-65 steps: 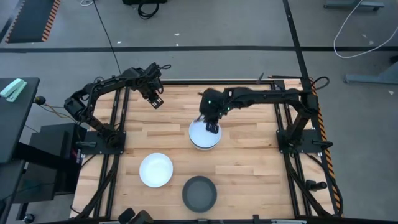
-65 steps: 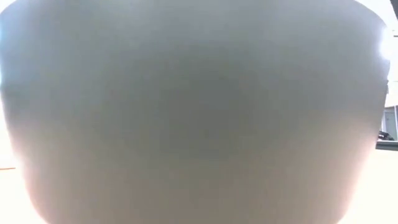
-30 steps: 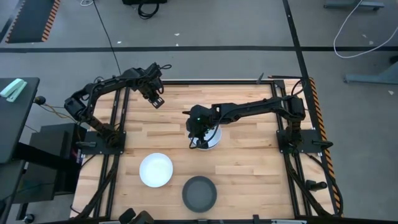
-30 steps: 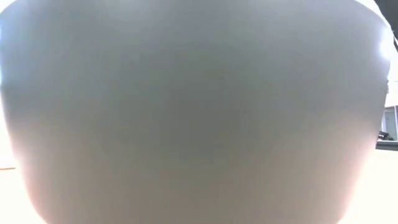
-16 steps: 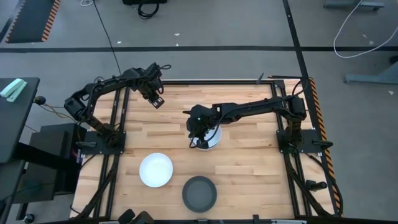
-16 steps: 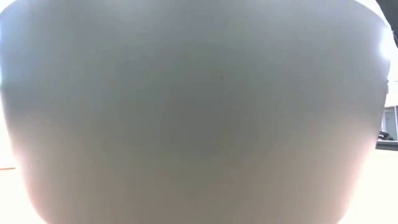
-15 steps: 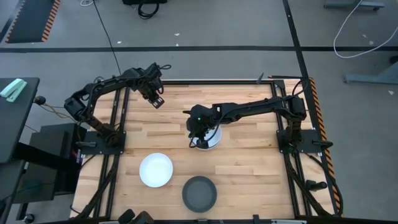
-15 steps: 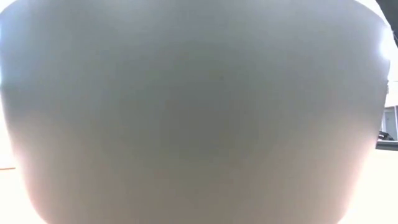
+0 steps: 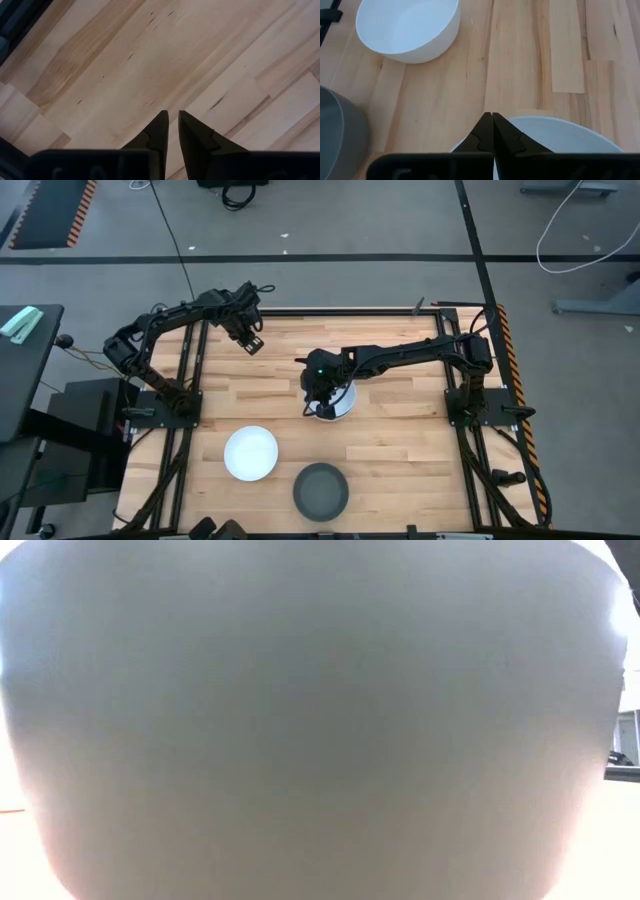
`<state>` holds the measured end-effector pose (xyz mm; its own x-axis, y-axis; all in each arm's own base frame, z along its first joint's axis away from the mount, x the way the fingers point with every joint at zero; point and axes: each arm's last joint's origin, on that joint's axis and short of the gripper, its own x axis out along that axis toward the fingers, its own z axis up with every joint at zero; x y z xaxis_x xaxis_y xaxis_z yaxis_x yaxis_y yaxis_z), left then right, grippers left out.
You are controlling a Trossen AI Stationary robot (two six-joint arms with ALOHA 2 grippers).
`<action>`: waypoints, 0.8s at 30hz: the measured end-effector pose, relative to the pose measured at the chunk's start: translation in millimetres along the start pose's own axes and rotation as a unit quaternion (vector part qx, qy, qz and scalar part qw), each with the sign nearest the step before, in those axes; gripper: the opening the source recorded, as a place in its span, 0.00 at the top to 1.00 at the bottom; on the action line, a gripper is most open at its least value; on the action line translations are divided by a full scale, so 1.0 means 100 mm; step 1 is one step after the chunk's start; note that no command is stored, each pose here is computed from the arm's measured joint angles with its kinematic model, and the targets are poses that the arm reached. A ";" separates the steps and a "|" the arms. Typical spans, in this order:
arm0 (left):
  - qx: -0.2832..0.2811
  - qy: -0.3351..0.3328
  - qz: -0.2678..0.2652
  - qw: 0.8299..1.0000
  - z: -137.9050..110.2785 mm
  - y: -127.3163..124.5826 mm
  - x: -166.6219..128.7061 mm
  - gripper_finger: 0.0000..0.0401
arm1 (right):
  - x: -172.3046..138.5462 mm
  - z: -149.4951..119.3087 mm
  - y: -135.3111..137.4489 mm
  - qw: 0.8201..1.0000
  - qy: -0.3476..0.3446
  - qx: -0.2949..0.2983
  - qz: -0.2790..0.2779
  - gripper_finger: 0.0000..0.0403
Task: Nest bowls inside each other
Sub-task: Stack the bottom stacked bowls on top of the top stacked bowls
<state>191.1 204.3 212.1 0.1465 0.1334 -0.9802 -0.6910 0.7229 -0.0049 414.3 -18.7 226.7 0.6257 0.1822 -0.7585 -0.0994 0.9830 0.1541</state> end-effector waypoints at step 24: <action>-0.009 0.003 0.000 1.000 -0.01 0.00 0.00 0.87 | 0.07 -0.08 0.03 1.000 0.009 0.000 0.004 1.00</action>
<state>190.8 203.6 212.0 0.1420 0.1284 -0.9815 -0.7040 0.7101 -0.0090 412.2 -14.2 217.4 0.6114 0.1898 -0.7682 -0.1042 0.9817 0.1597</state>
